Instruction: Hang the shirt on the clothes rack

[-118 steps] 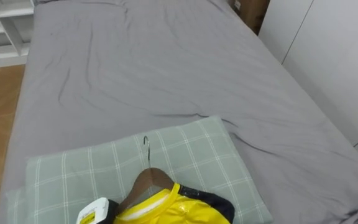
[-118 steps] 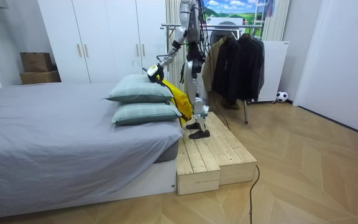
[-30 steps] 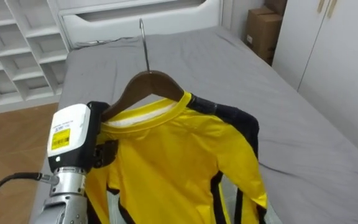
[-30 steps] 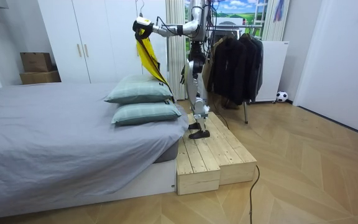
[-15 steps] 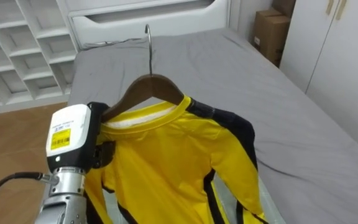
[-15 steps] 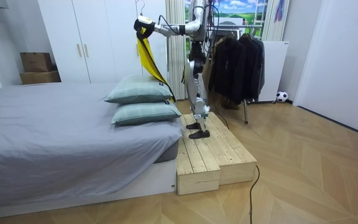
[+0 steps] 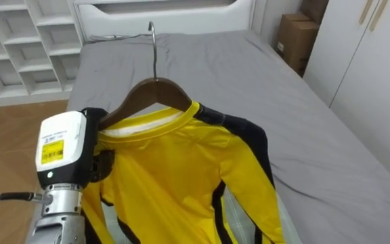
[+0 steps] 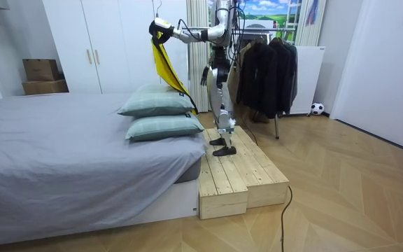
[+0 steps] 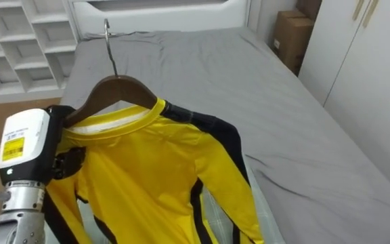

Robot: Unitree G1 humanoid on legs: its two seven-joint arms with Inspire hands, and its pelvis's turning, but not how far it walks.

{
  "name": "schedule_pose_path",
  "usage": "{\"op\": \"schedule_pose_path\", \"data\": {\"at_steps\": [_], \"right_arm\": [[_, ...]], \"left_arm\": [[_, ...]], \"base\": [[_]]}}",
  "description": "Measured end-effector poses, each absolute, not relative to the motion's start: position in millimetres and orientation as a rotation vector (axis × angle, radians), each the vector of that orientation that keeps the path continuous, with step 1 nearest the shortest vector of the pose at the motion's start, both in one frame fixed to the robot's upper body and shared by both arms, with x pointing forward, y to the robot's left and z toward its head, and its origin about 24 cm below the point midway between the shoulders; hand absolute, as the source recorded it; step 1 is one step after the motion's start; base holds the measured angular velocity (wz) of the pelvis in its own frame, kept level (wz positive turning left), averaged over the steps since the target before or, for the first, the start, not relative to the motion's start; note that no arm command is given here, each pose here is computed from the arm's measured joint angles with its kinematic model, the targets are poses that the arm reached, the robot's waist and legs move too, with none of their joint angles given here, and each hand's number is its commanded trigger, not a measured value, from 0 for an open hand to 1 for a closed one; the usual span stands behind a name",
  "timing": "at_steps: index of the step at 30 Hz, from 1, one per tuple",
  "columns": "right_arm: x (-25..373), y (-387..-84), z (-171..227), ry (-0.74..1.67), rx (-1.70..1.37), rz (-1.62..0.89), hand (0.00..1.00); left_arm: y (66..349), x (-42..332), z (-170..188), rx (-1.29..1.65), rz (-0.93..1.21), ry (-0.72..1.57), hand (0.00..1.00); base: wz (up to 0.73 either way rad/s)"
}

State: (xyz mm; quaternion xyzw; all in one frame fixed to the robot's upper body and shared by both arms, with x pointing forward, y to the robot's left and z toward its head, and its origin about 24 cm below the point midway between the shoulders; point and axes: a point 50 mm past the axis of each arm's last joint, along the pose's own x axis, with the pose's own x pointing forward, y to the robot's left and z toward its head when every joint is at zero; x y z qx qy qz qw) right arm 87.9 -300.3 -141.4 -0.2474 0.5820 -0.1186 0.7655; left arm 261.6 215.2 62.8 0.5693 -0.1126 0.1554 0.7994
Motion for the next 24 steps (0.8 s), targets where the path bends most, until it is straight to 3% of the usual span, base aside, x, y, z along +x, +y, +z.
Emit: {"op": "schedule_pose_path", "data": {"at_steps": [5, 13, 24], "right_arm": [[132.2, -307.4, -119.0, 1.039, -0.669, -0.326, 0.00], [210.1, -300.1, -42.1, 0.499, -1.007, -0.388, 0.00], [239.3, -266.9, 21.1, 0.087, -1.146, -0.436, 0.00]], "left_arm": [[216.4, 260.8, 65.6, 1.225, 0.360, -0.269, 1.00], [212.9, 260.4, 73.2, 1.212, 0.370, -0.309, 1.00], [210.6, 257.7, 75.2, 1.209, 0.347, -0.304, 1.00]], "base": [[0.02], [0.00], [0.00]]}}
